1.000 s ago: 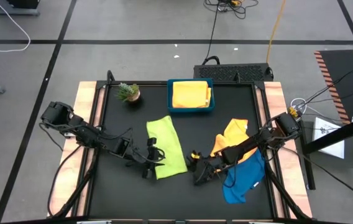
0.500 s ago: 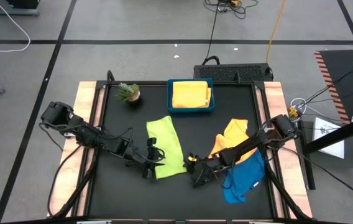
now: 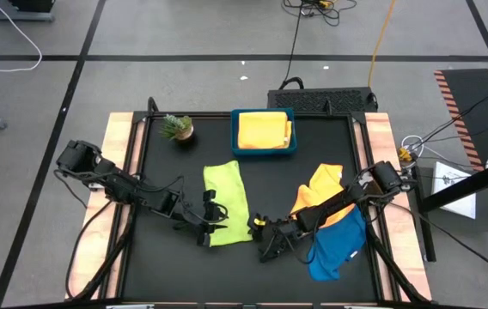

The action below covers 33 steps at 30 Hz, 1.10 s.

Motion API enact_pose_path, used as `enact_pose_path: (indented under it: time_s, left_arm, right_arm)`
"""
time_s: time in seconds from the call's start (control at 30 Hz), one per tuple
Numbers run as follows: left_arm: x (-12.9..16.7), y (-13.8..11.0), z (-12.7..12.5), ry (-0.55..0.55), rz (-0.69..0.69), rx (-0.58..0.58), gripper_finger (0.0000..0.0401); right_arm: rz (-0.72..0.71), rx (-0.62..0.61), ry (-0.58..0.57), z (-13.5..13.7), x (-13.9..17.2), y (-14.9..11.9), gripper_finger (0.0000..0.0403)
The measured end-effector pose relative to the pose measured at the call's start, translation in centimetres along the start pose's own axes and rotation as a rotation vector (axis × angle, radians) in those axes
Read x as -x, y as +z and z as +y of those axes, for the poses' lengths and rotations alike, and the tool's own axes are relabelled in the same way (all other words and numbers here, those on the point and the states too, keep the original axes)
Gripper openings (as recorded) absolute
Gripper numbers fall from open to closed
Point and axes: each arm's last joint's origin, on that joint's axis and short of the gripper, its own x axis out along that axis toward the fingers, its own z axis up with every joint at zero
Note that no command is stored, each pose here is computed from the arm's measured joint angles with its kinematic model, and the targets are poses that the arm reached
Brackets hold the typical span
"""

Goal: Fold microfiber towels
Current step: Fold the green microfiber cloth

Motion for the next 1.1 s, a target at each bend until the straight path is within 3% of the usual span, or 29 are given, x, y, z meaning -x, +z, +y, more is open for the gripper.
enact_pose_path:
  time_s: [0.13,0.2,0.33,0.6,0.87,1.1]
  left_arm:
    - [0.0,0.0,0.0,0.000,0.000,0.000,0.0145]
    - [0.0,0.0,0.0,0.000,0.003,-0.009,0.0145]
    - [0.1,-0.3,0.1,0.000,0.038,-0.053,0.0145]
    - [0.3,-0.6,-0.3,-0.061,0.078,-0.032,0.0145]
    - [0.5,-0.9,-1.3,-0.075,0.090,-0.033,0.0145]
    - [0.9,0.5,-1.4,-0.032,0.153,-0.030,0.0146]
  right_arm:
    - [-0.001,-0.082,-0.006,0.0,0.0,0.0,0.0018]
    - [-0.005,-0.117,-0.010,0.0,0.0,0.0,0.0007]
    - [-0.030,-0.247,-0.040,-0.6,0.0,0.0,0.0003]
    - [-0.081,-0.570,-0.115,-3.4,1.3,-0.6,0.0001]
    - [-0.123,-0.733,-0.171,-5.4,2.0,-1.3,0.0000]
    - [-0.153,-0.863,-0.221,-6.9,1.8,-2.5,0.0000]
